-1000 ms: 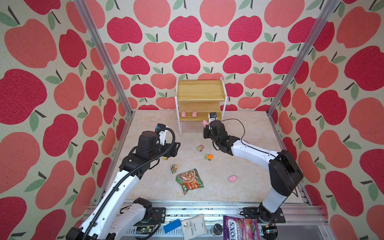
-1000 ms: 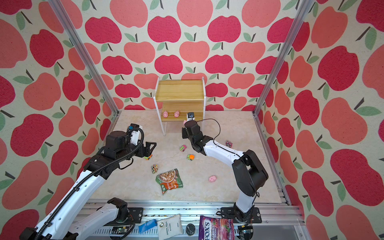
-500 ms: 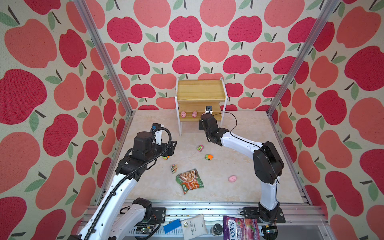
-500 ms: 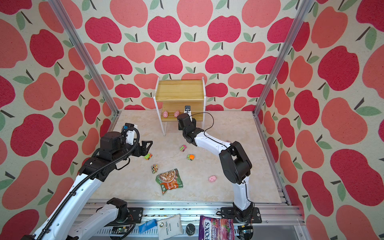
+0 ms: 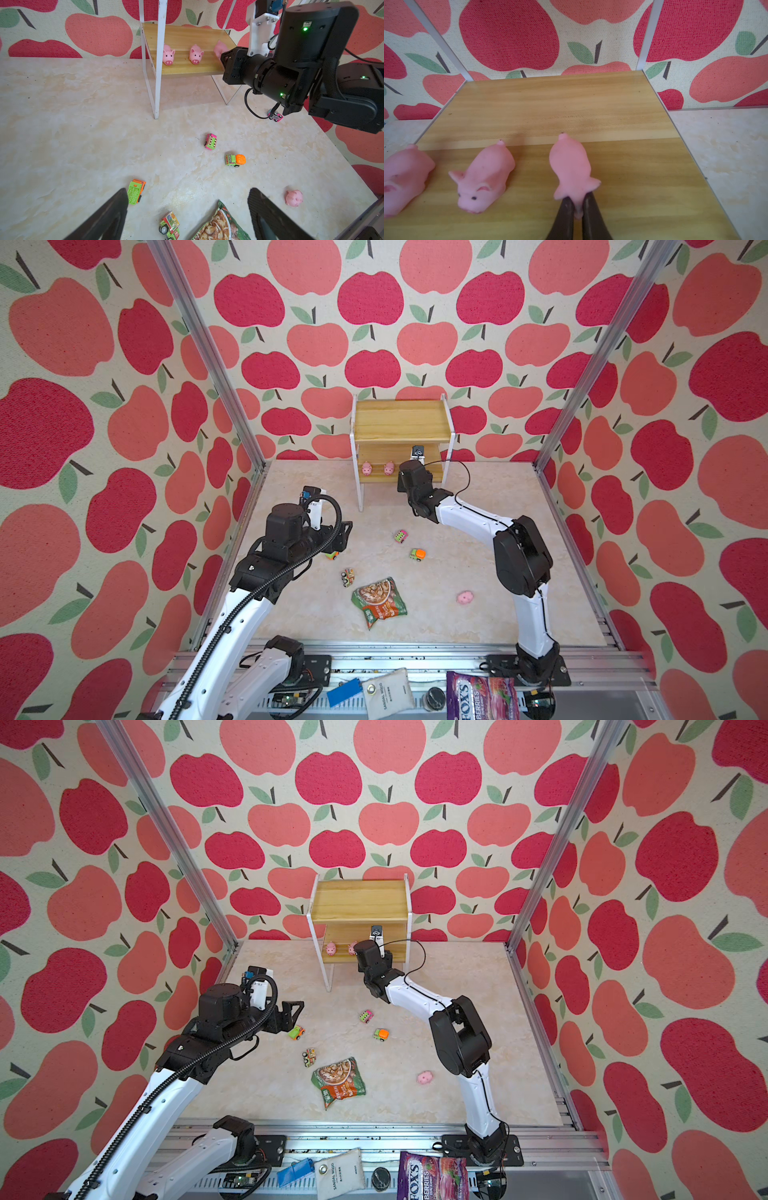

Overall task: Place and organize the plastic toys onto the shelf
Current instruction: 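Lower the pig onto the lower shelf and open the right gripper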

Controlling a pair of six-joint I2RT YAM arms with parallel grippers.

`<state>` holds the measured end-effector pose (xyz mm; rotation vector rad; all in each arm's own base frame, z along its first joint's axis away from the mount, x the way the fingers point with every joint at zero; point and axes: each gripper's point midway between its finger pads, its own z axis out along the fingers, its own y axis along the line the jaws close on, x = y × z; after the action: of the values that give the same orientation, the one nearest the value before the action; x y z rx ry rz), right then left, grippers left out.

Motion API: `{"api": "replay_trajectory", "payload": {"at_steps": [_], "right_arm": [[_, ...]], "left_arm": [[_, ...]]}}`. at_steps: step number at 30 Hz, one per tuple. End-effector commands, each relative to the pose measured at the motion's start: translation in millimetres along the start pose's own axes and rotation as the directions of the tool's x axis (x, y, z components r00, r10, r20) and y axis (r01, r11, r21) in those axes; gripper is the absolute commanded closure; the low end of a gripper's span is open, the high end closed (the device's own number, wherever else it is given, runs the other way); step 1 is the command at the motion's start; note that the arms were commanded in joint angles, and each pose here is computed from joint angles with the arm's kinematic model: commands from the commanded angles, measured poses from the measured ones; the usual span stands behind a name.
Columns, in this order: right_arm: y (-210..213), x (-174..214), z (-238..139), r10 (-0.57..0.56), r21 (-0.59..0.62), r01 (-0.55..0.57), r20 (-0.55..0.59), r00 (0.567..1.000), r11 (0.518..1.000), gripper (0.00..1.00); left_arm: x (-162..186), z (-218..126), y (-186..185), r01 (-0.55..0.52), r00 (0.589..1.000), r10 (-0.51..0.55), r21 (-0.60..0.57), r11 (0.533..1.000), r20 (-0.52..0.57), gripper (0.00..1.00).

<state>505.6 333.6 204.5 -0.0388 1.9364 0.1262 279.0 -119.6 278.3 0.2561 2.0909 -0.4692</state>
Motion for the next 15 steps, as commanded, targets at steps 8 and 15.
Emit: {"api": "replay_trajectory", "payload": {"at_steps": [8, 15], "right_arm": [[-1, 5, 16, -0.016, 0.016, 0.016, -0.018, 1.0, 1.0, 0.87], [3, 13, 24, -0.03, 0.0, 0.03, -0.061, 0.998, 1.0, 0.81]], "left_arm": [[-4, -1, 3, -0.004, 1.0, 0.004, -0.008, 1.0, 0.013, 0.08], [-4, -1, 4, -0.002, 1.0, 0.002, -0.012, 1.0, 0.014, 0.08]]}}
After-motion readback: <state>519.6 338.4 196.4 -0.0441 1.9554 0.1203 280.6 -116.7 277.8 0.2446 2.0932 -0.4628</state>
